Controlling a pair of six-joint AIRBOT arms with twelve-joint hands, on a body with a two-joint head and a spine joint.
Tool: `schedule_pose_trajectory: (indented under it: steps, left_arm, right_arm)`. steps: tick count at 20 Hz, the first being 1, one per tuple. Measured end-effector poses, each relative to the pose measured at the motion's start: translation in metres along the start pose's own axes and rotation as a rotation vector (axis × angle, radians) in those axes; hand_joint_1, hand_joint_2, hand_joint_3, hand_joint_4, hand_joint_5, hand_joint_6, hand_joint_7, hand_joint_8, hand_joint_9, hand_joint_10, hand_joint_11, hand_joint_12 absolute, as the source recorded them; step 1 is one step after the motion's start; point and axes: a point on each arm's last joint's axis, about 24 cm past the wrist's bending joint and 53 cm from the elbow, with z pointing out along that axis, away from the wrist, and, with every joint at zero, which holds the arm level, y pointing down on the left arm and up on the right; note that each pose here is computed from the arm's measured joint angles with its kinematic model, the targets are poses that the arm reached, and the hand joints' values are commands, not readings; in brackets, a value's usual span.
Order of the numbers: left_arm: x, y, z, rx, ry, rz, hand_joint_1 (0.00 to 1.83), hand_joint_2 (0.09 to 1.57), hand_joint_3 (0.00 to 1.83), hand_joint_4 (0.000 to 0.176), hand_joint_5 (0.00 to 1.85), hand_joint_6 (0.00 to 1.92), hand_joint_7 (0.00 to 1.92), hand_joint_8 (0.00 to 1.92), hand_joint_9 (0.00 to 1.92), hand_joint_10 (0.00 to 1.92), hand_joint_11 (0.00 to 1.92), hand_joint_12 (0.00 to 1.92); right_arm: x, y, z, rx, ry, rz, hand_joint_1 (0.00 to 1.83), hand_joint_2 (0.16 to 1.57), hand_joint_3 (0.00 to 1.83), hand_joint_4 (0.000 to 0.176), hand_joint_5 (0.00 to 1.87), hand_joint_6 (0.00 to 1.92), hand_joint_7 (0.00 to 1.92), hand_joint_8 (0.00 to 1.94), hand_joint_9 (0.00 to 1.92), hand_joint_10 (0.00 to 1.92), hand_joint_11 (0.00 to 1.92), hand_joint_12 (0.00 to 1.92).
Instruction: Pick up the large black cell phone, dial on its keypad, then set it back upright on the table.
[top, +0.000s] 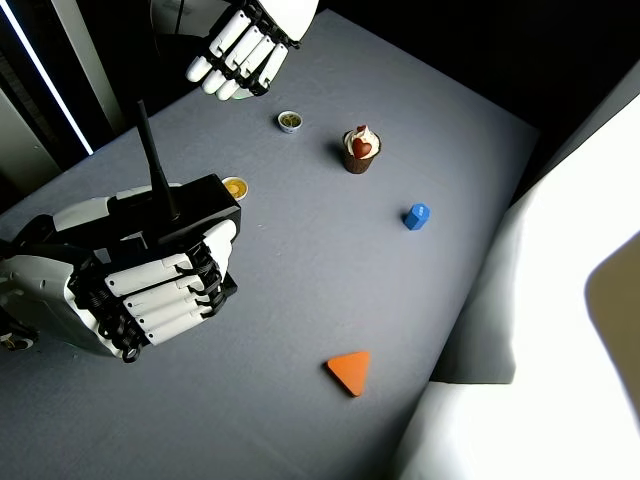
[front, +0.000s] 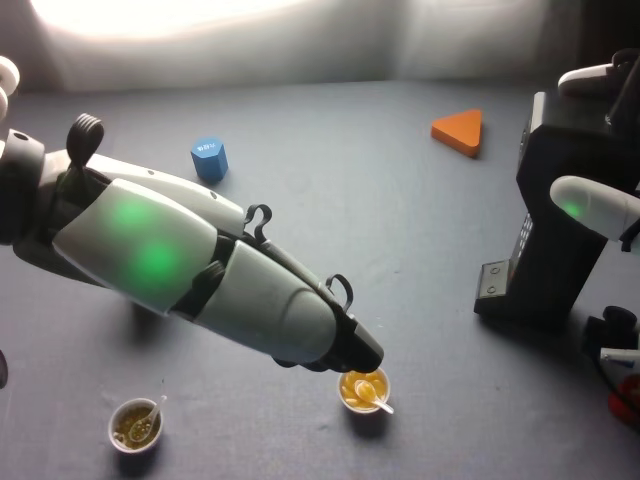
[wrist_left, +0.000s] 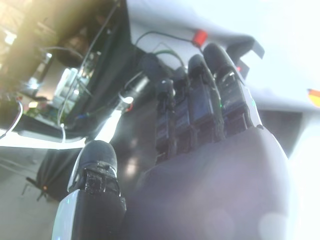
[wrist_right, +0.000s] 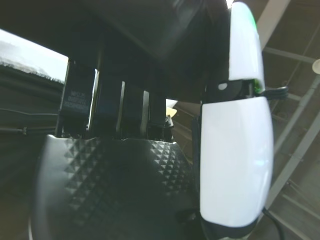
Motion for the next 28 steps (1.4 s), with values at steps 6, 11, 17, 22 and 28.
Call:
schedule_pose_trajectory:
  steps: [6, 11, 17, 22, 28]
  left_arm:
    - [-0.0012, -0.0012, -0.0002, 0.004, -0.005, 0.007, 0.07, 1.26, 0.00, 0.000, 0.35, 0.01, 0.30, 0.01, 0.32, 0.01, 0.00, 0.91]
    - [-0.0028, -0.0019, -0.0002, 0.007, -0.012, 0.011, 0.10, 1.24, 0.00, 0.000, 0.38, 0.00, 0.35, 0.01, 0.37, 0.01, 0.00, 0.98]
    - [-0.0052, -0.0040, -0.0005, 0.016, -0.021, 0.010, 0.12, 1.24, 0.00, 0.000, 0.35, 0.00, 0.32, 0.00, 0.34, 0.00, 0.00, 0.94]
    - [-0.0058, -0.0054, -0.0007, 0.021, -0.023, 0.011, 0.12, 1.23, 0.00, 0.000, 0.37, 0.01, 0.34, 0.00, 0.34, 0.00, 0.00, 0.94]
    - [-0.0071, -0.0067, -0.0008, 0.026, -0.029, 0.011, 0.06, 1.24, 0.00, 0.004, 0.35, 0.00, 0.34, 0.00, 0.34, 0.00, 0.00, 0.89]
  right_arm:
    - [0.0007, -0.0001, 0.0000, 0.000, 0.003, -0.002, 1.13, 1.06, 0.00, 0.000, 0.86, 0.15, 0.73, 0.01, 0.67, 0.19, 0.33, 1.22]
    - [0.0007, 0.0001, 0.0002, 0.000, 0.004, -0.004, 0.90, 1.06, 0.00, 0.000, 0.45, 0.00, 0.43, 0.00, 0.35, 0.00, 0.00, 0.99]
    - [-0.0009, 0.0000, -0.0015, 0.002, 0.001, -0.006, 0.39, 0.89, 0.00, 0.051, 0.00, 0.00, 0.00, 0.00, 0.00, 0.00, 0.00, 0.00]
    - [-0.0008, 0.0000, -0.0015, 0.002, 0.002, -0.006, 0.26, 0.82, 0.00, 0.076, 0.00, 0.00, 0.00, 0.00, 0.00, 0.00, 0.00, 0.00]
    - [-0.0007, -0.0001, -0.0017, 0.003, 0.002, -0.006, 0.26, 0.83, 0.00, 0.070, 0.00, 0.00, 0.00, 0.00, 0.00, 0.00, 0.00, 0.00]
